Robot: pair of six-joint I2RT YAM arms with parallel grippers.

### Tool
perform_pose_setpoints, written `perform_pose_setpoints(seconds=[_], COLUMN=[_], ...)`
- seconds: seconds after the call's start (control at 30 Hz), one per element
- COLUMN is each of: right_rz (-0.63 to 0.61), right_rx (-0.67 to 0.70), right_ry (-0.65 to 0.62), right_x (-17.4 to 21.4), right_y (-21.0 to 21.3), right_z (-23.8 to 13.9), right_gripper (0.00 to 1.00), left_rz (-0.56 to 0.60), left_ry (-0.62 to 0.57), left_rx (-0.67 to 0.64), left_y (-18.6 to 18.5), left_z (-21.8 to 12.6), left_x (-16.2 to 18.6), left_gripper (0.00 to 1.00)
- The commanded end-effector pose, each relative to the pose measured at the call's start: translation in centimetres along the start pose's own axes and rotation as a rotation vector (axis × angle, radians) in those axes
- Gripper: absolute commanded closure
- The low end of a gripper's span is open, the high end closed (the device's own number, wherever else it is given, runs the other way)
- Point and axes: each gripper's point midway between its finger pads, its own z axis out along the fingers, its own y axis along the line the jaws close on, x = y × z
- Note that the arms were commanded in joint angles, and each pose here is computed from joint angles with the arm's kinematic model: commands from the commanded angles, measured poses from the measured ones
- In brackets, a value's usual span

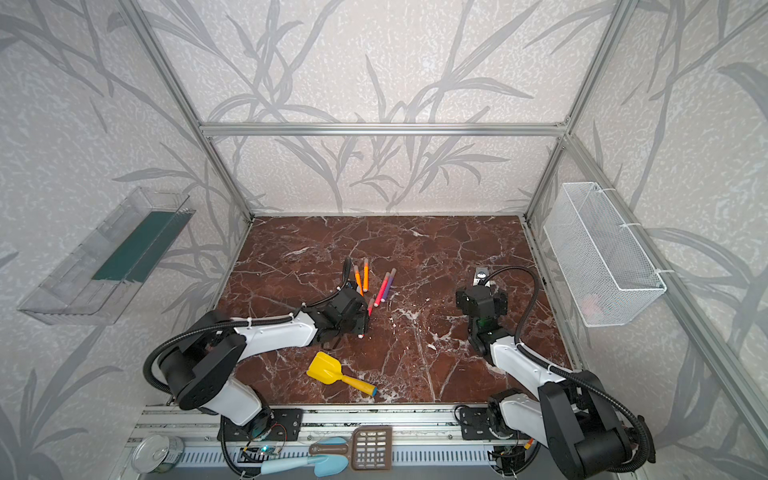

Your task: Insert the pens into the pen caps

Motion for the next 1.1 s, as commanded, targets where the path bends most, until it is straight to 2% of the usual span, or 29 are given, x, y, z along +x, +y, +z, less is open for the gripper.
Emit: perform_pose_setpoints(seconds=[0.0, 0.07, 0.17, 0.27, 0.33, 0.37, 0.4, 0.47, 0.5, 0.57, 0.67, 0.7, 0.8, 0.87, 0.97, 1.03, 1.07], right_rz=[0.006, -0.039, -0.062, -0.085, -0.075, -0.072, -0.049, 0.004, 0.014, 0.015, 0.007, 0.010, 0.014, 0.012, 0.011, 0.012, 0.012], right_rx=[0.024, -0.027, -0.051, -0.088, -0.126, -0.127, -0.132, -0.127, -0.123, -0.123, -0.132, -0.131, -0.126, -0.128, -0.128, -0.127, -0.127], right_ry=[-0.102, -0.097, -0.134, -0.164, -0.203, -0.243, -0.225, -0.104, -0.125, -0.173, -0.097, -0.108, -0.127, -0.121, -0.114, -0.117, -0.116], right_x=[-2.2, -2.6, -3.0, -3.1, -2.5, -2.9, -2.9, -1.3, -1.2, -1.7, -1.3, -1.4, -1.4, -1.4, -1.4, -1.4, -1.4], right_y=[0.0, 1.2, 1.9, 2.8, 3.5, 3.5, 3.2, 2.1, 2.0, 2.0, 2.1, 2.1, 2.0, 2.0, 2.0, 2.0, 2.0], right_z=[0.9, 1.4, 1.9, 2.3, 3.1, 3.4, 3.6, 4.9, 5.2, 5.1, 5.1, 5.1, 5.2, 5.2, 5.2, 5.2, 5.2], right_gripper=[0.01, 0.01, 0.01, 0.01, 0.01, 0.01, 0.01, 0.01, 0.01, 0.01, 0.01, 0.01, 0.01, 0.01, 0.01, 0.01, 0.01], left_rz=[-0.054, -0.116, -0.261, -0.219, -0.201, -0.182, -0.187, -0.212, -0.222, -0.202, -0.167, -0.163, -0.134, -0.112, -0.111, -0.063, -0.027], left_ry=[-0.246, -0.432, -0.723, -0.936, -0.986, -0.970, -0.939, -0.818, -0.778, -0.732, -0.688, -0.675, -0.676, -0.589, -0.662, -0.664, -0.684], left_rx=[-0.145, -0.207, -0.361, -0.439, -0.561, -0.605, -0.639, -0.688, -0.712, -0.755, -0.884, -0.907, -0.829, -0.730, -0.636, -0.544, -0.522], left_y=[3.4, 5.8, 11.0, 13.9, 16.6, 18.0, 19.5, 22.8, 24.0, 25.6, 27.4, 27.6, 27.9, 27.3, 27.1, 25.9, 25.5], left_z=[-5.9, -9.9, -14.9, -16.7, -17.5, -17.2, -16.5, -13.9, -13.0, -10.8, -9.2, -9.0, -7.1, -5.5, -5.4, -4.3, -3.9], left_x=[-5.3, -8.3, -10.9, -11.6, -11.2, -11.0, -10.9, -10.5, -10.2, -10.0, -10.3, -10.7, -11.2, -11.2, -11.1, -10.1, -10.7], left_gripper=[0.27, 0.19, 0.08, 0.02, 0.00, 0.00, 0.00, 0.00, 0.01, 0.01, 0.00, 0.00, 0.01, 0.01, 0.01, 0.01, 0.04])
